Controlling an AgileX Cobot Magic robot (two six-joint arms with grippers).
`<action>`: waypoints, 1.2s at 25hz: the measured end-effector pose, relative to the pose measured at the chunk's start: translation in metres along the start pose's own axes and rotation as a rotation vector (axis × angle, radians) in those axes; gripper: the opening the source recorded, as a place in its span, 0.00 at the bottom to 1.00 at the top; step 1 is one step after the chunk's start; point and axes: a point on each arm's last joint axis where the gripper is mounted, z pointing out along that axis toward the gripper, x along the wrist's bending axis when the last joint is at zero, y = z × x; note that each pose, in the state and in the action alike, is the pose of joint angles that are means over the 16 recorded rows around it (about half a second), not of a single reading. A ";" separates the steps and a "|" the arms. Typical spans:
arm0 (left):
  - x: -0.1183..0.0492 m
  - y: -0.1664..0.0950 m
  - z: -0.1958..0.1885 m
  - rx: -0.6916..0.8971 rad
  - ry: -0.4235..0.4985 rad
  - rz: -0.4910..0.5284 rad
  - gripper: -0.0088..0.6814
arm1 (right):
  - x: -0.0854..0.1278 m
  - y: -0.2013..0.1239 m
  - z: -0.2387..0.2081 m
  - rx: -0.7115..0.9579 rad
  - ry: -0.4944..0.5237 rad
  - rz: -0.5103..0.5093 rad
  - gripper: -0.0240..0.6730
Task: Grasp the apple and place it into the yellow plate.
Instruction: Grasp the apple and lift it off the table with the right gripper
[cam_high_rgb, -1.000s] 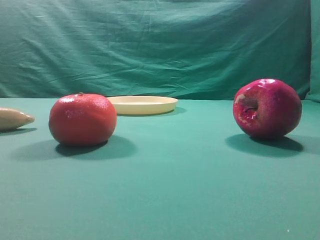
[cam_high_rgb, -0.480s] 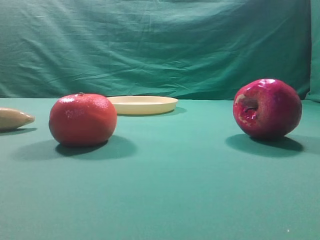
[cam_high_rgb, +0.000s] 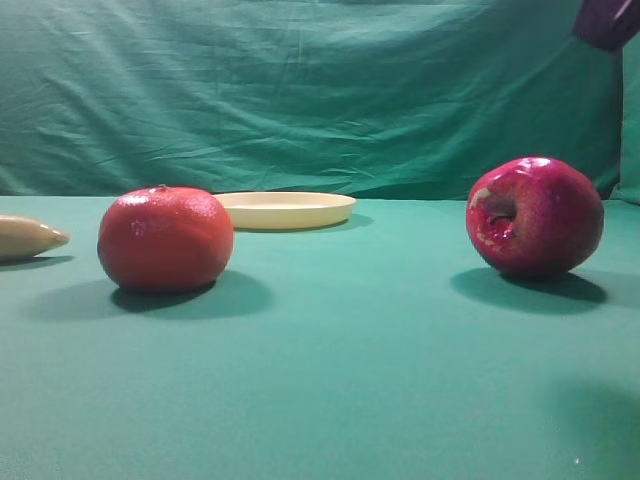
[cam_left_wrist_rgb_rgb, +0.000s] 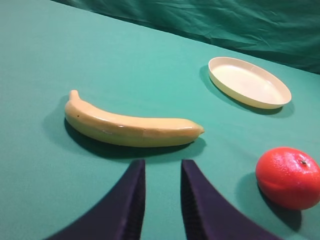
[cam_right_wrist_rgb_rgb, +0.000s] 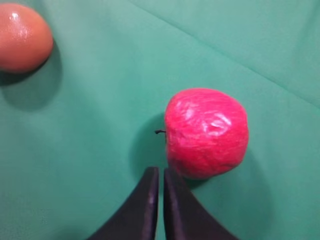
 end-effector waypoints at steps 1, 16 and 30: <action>0.000 0.000 0.000 0.000 0.000 0.000 0.24 | 0.000 0.001 0.002 -0.001 -0.005 -0.002 0.40; 0.000 0.000 0.000 0.000 0.000 0.000 0.24 | -0.009 0.006 0.066 0.062 -0.026 0.039 0.92; 0.000 0.000 0.000 0.000 0.000 0.000 0.24 | -0.022 0.073 0.080 -0.101 -0.055 0.026 0.72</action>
